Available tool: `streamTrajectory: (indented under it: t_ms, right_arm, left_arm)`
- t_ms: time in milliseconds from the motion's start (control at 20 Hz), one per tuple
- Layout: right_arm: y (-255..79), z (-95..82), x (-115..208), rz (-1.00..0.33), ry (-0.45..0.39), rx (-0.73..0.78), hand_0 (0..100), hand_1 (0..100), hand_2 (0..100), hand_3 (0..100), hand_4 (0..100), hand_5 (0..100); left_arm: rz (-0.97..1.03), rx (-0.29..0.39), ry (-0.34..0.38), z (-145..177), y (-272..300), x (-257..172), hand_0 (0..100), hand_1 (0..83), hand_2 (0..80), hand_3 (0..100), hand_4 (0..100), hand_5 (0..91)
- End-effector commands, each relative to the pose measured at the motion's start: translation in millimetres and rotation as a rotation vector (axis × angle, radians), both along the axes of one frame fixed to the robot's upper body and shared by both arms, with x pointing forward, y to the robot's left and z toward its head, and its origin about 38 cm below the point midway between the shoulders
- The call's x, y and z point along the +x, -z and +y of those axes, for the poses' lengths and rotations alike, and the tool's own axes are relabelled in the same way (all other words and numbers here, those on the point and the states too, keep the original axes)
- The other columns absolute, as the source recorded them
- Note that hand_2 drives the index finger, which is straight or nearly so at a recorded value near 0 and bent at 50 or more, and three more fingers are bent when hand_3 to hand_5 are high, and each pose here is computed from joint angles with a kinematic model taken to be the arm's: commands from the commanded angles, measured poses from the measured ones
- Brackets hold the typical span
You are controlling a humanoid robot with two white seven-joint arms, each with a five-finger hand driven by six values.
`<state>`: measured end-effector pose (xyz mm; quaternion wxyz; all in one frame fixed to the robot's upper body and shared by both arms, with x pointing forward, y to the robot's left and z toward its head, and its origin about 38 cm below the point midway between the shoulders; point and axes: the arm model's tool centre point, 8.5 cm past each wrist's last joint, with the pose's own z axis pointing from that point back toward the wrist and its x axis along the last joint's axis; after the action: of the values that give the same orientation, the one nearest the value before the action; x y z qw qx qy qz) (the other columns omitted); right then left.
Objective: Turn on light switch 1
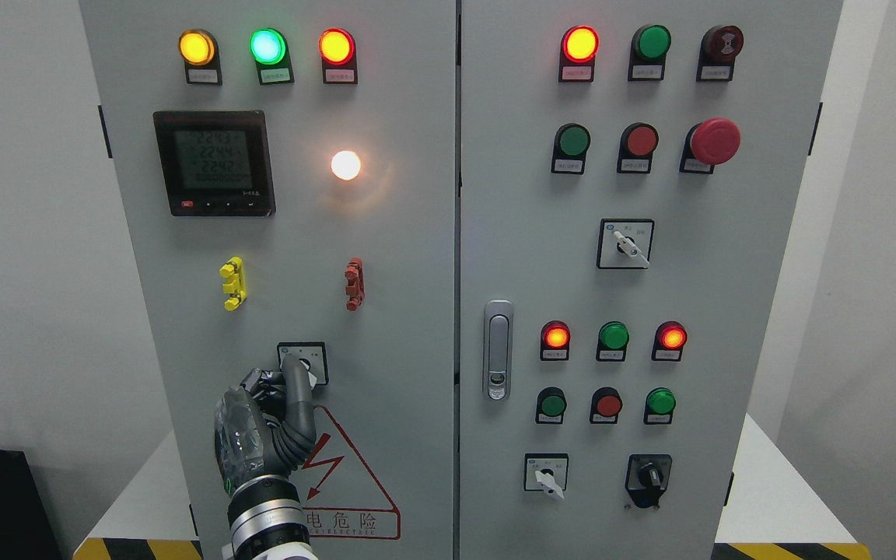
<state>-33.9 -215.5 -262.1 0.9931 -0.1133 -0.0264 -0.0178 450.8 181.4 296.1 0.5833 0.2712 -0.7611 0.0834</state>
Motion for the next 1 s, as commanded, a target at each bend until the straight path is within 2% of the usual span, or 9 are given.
streamTrajectory:
  t_ms: [0,200,950]
  right_arm:
    - [0.0,-0.1,0.5,0.000,0.001,0.000,12,39,0,0,0,0]
    - [0.0,-0.1,0.5,0.000,0.001,0.000,12,39,0,0,0,0]
    - [0.0,0.0,-0.4,0.001,0.000,0.001,12,39,0,0,0,0]
  left_arm:
    - [0.001,-0.001,0.001,-0.5,0.4,-0.3,48,22.5,60.7,91,89,79.6]
    - [-0.001,-0.001,-0.001,0.1,0.5,-0.7,44,23.8,60.8,91,89,79.6]
    - [-0.006,-0.004,-0.002,0.7,0.4,-3.4,42,24.5,61.3,91,89,79.3]
